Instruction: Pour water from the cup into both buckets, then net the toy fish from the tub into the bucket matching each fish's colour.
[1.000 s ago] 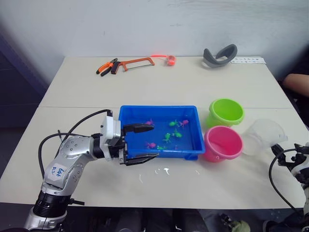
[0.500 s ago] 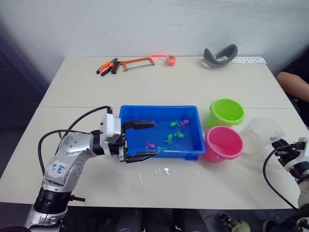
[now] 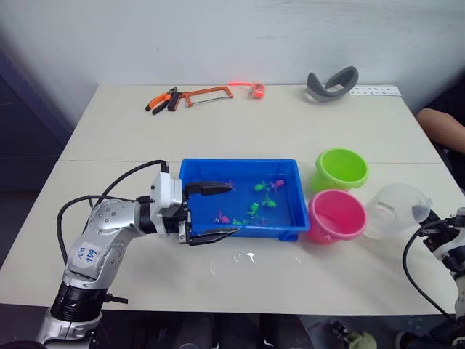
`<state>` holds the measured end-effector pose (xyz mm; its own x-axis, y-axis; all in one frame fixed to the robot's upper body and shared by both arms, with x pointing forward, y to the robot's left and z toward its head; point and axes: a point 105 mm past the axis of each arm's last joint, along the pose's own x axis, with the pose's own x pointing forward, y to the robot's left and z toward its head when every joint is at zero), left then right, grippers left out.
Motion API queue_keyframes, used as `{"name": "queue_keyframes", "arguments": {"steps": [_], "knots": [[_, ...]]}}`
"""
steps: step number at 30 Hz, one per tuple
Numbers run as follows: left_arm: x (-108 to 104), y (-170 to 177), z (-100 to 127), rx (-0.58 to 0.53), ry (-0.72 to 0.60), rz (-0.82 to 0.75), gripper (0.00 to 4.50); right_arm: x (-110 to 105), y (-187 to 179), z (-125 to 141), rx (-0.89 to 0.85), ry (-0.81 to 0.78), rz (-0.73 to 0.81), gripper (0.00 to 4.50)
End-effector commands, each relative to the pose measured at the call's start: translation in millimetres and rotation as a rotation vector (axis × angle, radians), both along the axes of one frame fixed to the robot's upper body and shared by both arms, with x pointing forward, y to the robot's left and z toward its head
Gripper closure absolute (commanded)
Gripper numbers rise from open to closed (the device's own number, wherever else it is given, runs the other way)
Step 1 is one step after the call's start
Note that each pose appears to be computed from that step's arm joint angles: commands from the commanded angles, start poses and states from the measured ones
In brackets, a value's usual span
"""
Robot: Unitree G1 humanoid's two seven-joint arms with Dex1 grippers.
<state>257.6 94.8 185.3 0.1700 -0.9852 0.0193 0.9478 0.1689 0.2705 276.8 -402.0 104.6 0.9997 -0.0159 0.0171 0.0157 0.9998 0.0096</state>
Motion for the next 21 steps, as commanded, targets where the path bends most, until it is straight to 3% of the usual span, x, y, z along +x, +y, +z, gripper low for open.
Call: {"name": "queue_keyframes", "arguments": {"steps": [1,13,21], "knots": [[-1.7,1.5,1.8,-0.014,-0.010,-0.005,0.00,-9.4,-10.6,38.2,-0.037,-0.122,-0.057,4.46],[1.0,-6.6,-0.9,-0.046,0.062,-0.068,0.00,-33.7,25.7,120.3,-0.391,-0.216,-0.096,4.46],[9.2,-16.3,-1.2,-0.055,0.121,-0.082,0.00,-36.4,56.2,130.9,-0.662,-0.223,-0.108,4.46]]}}
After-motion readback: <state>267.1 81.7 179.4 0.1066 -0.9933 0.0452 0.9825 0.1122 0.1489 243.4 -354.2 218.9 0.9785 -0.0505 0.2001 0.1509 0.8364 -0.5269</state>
